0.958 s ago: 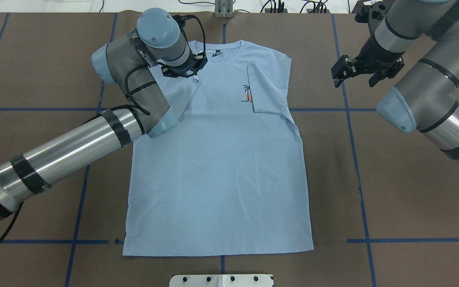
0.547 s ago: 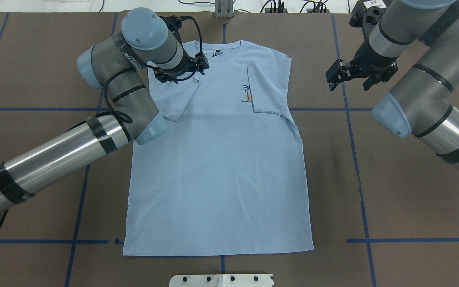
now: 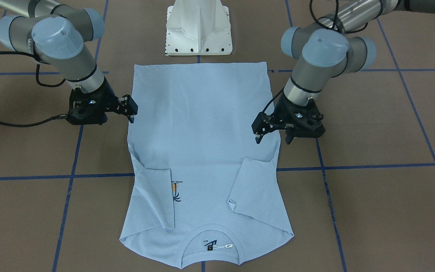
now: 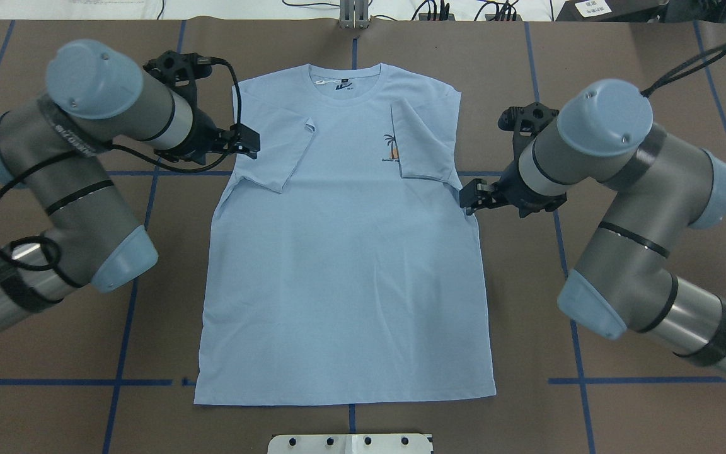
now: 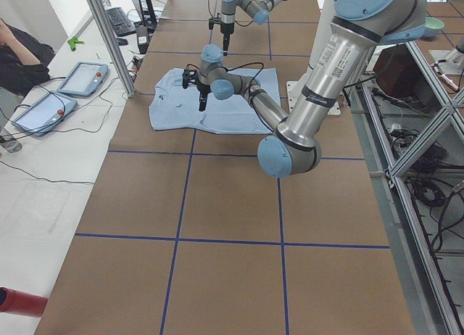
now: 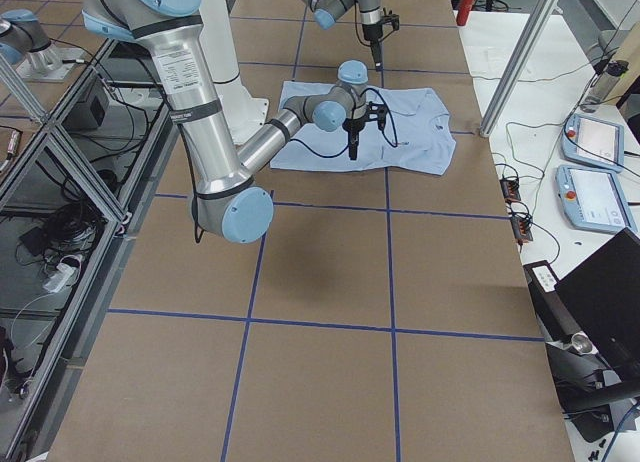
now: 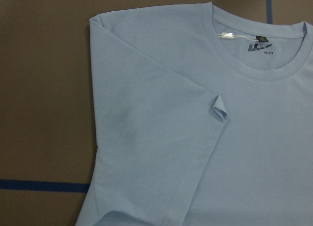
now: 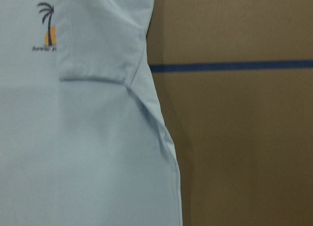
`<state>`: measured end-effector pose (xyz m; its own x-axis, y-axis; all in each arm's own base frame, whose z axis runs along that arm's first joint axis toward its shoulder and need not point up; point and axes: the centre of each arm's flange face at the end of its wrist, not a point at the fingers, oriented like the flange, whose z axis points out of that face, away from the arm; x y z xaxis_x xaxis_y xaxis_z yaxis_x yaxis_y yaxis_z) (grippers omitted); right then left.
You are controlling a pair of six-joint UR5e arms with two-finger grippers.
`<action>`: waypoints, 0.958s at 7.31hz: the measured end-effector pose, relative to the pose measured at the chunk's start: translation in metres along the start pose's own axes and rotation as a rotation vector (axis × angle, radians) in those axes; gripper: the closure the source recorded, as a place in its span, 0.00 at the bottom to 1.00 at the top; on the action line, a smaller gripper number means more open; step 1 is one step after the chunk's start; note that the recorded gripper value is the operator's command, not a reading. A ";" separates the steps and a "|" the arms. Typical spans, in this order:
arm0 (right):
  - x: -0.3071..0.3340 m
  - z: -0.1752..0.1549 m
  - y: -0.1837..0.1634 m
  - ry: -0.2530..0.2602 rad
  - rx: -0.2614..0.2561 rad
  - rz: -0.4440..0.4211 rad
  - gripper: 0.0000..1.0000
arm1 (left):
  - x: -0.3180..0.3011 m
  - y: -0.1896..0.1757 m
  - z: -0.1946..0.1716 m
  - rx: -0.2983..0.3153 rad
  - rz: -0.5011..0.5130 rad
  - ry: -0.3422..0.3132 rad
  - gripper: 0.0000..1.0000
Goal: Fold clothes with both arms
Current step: 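Release the sleeve and withdraw the left gripper while the right gripper moves to the hem, then lower the right gripper to the nearest hem corner while the left gripper descends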
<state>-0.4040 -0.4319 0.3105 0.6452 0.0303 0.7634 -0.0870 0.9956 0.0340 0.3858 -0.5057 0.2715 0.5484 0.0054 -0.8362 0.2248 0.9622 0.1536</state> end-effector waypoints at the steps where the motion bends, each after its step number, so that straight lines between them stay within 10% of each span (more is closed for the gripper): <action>1: -0.006 0.002 0.046 -0.009 -0.012 0.023 0.00 | -0.018 0.020 -0.028 0.004 0.018 0.008 0.00; 4: -0.034 0.028 0.178 0.010 -0.030 0.087 0.00 | -0.035 0.041 -0.062 0.012 0.034 0.026 0.00; 7: -0.010 0.058 0.232 0.050 -0.022 0.087 0.00 | -0.031 0.044 -0.073 0.022 0.039 0.044 0.00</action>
<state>-0.4751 -0.2061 0.3482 0.6729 0.1203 0.7299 -0.1279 0.9908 -0.0454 0.3201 -0.4440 0.2657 0.5212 0.0550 -0.8516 0.2218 0.9549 0.1974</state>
